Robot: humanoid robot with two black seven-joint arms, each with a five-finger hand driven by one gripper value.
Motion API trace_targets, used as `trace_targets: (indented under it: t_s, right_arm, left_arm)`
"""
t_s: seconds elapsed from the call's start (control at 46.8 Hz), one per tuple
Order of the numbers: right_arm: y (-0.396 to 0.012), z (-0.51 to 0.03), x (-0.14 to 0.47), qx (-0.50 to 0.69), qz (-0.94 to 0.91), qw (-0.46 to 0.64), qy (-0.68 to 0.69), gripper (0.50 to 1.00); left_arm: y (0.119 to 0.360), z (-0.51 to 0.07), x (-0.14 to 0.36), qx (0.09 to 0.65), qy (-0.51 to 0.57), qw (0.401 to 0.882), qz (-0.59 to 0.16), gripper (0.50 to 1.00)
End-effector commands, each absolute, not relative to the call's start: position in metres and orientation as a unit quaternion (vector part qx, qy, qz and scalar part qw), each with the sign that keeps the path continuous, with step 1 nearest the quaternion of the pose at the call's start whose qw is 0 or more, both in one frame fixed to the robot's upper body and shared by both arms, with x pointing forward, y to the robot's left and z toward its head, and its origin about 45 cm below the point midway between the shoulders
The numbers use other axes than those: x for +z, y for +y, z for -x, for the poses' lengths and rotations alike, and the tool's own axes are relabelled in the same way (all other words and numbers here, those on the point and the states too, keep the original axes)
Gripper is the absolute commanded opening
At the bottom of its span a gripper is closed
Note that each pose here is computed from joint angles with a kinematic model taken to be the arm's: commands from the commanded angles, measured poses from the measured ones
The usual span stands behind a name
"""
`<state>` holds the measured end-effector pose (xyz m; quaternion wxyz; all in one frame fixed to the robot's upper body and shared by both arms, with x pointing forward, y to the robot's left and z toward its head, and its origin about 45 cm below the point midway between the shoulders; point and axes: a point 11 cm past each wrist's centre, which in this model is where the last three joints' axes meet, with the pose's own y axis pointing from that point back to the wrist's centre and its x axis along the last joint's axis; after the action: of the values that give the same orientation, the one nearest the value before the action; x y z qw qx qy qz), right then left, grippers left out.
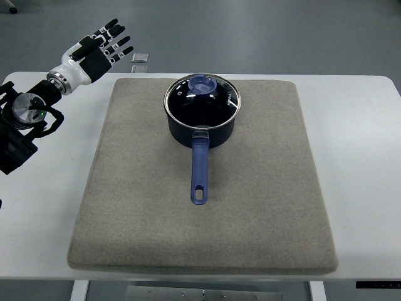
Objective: Open pot lid and place left with left hand
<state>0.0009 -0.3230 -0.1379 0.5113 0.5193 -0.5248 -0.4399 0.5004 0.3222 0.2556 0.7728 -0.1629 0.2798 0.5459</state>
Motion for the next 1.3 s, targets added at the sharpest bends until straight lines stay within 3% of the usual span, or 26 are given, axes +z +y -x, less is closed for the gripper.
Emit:
trace_targets:
  t_s: [0.0, 0.705, 1.004, 1.282]
  right_arm:
    - [-0.323, -0.001, -0.138, -0.44, -0.519, 0.511, -0.525, 0.917]
    - [-0.323, -0.001, -0.138, -0.44, -0.519, 0.511, -0.525, 0.917]
    - [-0.323, -0.001, -0.138, -0.439, -0.519, 0.512, -0.525, 0.917]
    - [-0.323, -0.001, -0.138, -0.44, -0.519, 0.511, -0.525, 0.917]
  left_arm:
    - [0.322, -0.5, 0.256, 0.546, 0.279, 0.773, 0.163, 0.994]
    - [0.311, -0.504, 0.262, 0.536, 0.27, 0.785, 0.153, 0.992]
    - [0.299, -0.512, 0.289, 0.523, 0.131, 0.841, 0.043, 0.992]
    - [0.279, -0.505, 0.298, 0.467, 0.026, 0.88, -0.079, 0.99]
